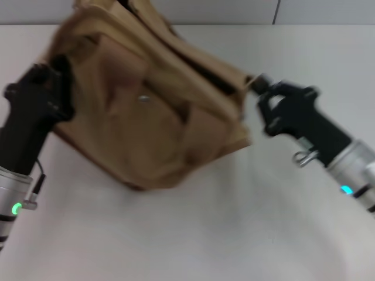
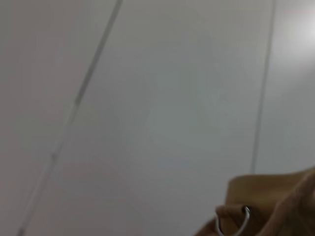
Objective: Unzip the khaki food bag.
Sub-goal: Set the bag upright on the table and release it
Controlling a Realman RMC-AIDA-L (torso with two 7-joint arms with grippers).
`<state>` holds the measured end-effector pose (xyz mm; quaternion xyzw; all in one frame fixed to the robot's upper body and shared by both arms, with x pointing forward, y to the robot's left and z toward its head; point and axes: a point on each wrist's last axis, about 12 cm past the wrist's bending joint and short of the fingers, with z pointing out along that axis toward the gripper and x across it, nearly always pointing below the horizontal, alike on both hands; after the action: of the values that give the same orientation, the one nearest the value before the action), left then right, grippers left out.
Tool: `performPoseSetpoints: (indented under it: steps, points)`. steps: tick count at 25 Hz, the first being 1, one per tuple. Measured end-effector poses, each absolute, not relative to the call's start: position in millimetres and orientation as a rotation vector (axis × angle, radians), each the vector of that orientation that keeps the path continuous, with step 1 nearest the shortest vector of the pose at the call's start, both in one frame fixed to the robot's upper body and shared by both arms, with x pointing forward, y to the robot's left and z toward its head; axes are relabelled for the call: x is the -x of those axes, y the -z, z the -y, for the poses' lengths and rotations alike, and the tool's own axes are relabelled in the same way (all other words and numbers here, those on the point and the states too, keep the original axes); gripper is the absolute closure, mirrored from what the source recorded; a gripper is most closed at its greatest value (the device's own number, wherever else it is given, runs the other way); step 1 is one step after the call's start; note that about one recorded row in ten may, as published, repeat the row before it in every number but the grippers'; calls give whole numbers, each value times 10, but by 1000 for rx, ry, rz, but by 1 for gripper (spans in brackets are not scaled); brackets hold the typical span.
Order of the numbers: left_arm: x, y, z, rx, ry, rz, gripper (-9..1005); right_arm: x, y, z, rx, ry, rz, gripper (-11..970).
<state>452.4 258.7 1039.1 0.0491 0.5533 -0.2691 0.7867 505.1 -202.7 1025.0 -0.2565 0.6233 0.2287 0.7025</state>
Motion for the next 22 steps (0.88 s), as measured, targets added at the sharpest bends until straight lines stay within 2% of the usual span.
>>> performPoseSetpoints:
  steps: [5,12,16,22]
  points:
    - [-4539,-10323,-2415,-238,668,-1263,868,-5042,-10407,2339,387,-586,-1308,831]
    - [-4655,-10252,-2273,-237,825,-1387,865,-5103,-10528,2592,226,-664,-1276,791]
    - [-4685,-10221,-2259,-233,829,-1424,863,-5131,-10530,2663,183,-656,-1288,768]
    - [-4653,-10270,-2444,-214,788,-1372,672,-5028,-10520,2764,139,-669,-1274,734]
